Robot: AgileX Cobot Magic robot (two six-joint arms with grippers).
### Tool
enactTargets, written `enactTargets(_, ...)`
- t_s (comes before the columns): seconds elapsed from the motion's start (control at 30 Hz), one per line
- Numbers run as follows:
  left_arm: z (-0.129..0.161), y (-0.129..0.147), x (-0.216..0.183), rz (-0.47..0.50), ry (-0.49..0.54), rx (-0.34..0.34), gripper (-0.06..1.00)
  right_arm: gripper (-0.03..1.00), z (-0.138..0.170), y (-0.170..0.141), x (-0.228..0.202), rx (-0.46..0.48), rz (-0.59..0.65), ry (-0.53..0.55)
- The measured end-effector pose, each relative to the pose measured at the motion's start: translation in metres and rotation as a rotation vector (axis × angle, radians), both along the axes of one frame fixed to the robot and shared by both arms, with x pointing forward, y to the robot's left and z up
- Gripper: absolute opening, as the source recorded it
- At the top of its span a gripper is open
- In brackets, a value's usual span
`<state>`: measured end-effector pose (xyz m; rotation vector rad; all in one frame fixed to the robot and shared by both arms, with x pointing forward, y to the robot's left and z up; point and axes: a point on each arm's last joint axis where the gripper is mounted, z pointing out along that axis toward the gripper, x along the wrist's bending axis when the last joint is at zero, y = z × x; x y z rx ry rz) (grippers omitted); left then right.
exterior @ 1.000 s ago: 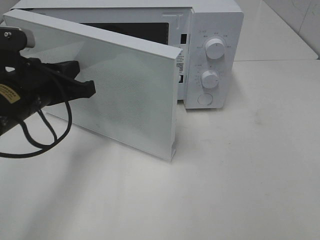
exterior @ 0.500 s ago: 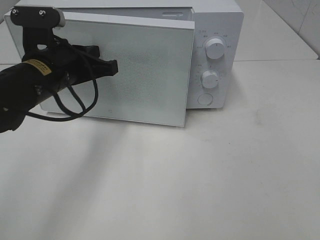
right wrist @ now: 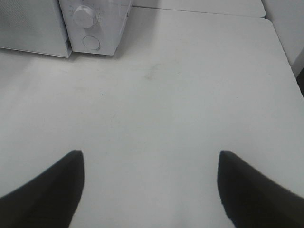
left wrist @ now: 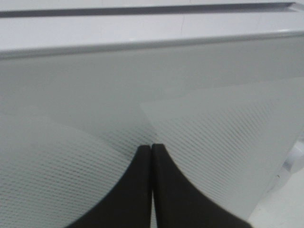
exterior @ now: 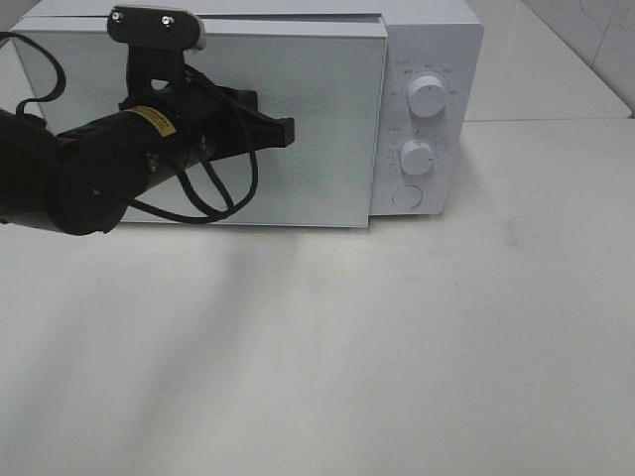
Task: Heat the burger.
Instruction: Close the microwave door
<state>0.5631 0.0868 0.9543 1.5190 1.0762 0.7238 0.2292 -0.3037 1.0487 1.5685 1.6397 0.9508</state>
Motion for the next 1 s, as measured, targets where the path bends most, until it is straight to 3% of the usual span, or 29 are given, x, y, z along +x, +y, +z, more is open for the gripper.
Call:
enactTargets(0.23, -0.003, -0.016, 0.011, -0.037, 0.025, 0.041, 0.00, 0.75, 0.000, 0.000, 0.000, 0.000, 0.000, 0.000)
enactTargets(0.53, -0.003, -0.032, 0.022, -0.052, 0.051, 0.037, 0.00, 0.75, 0.000, 0.000, 0.000, 0.000, -0.001, 0.000)
enactTargets(1.0, 0.001, -0.035, 0.009, -0.067, 0.090, 0.051, 0.00, 0.75, 0.000, 0.000, 0.000, 0.000, -0.001, 0.000)
